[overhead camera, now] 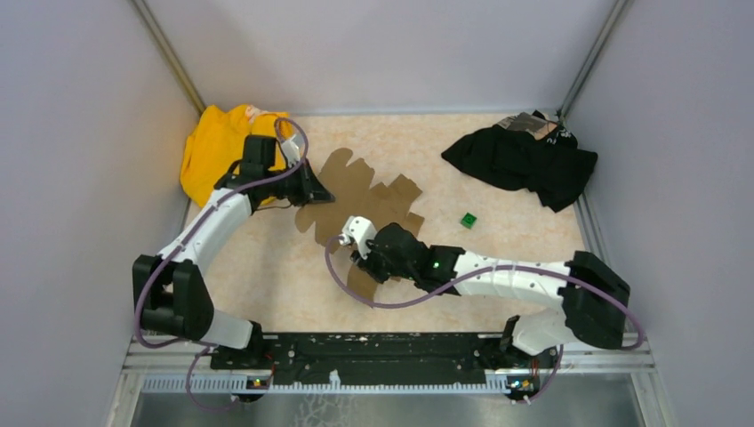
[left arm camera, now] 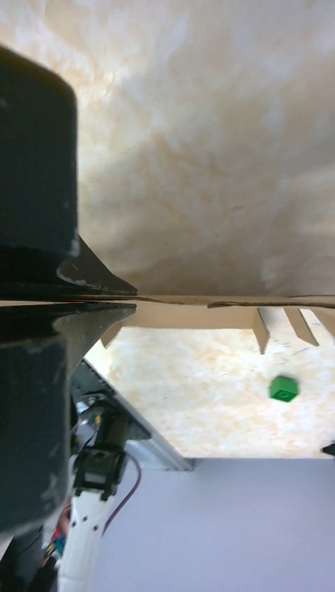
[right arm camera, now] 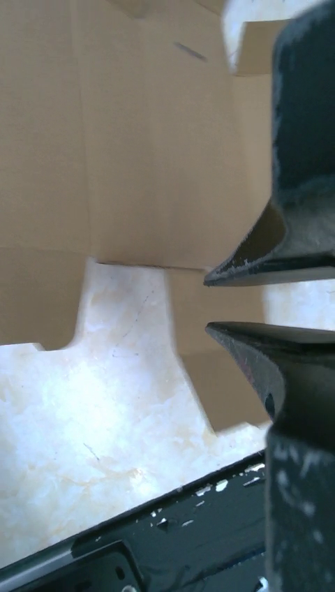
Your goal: Fold the paper box
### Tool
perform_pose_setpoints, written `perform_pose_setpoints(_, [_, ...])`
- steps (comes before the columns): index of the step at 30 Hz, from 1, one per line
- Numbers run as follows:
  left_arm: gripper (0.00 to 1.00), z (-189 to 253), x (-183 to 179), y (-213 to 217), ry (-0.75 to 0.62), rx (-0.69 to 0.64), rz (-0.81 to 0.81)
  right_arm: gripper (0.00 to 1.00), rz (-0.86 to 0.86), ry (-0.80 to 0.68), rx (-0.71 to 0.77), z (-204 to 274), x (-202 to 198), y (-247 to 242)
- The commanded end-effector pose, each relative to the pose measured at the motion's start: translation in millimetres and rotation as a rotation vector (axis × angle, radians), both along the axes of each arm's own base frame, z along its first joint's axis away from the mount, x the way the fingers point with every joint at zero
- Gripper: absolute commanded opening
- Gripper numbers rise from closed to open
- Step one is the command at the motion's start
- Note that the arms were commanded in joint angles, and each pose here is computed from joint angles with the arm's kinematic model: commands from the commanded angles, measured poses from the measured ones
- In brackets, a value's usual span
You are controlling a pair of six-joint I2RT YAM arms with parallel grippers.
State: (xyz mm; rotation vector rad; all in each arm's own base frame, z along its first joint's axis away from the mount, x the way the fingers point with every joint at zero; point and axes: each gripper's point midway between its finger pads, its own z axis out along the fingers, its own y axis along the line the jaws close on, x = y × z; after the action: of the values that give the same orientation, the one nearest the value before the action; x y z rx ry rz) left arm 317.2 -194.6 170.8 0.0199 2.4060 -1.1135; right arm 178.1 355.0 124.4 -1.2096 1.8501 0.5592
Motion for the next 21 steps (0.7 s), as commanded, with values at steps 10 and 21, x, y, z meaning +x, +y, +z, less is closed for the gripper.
perform_pose_setpoints(10, [0.1,26.4,17.2,15.9,-0.112,0.495,-0.053,0.69,-0.534,0.032,0.303,89.2,93.8,-107.6])
perform_pose_setpoints(21, [0.1,7.5,12.5,22.1,-0.13,0.74,-0.065,0.75,-0.687,0.195,0.259,47.5,150.0,-135.9])
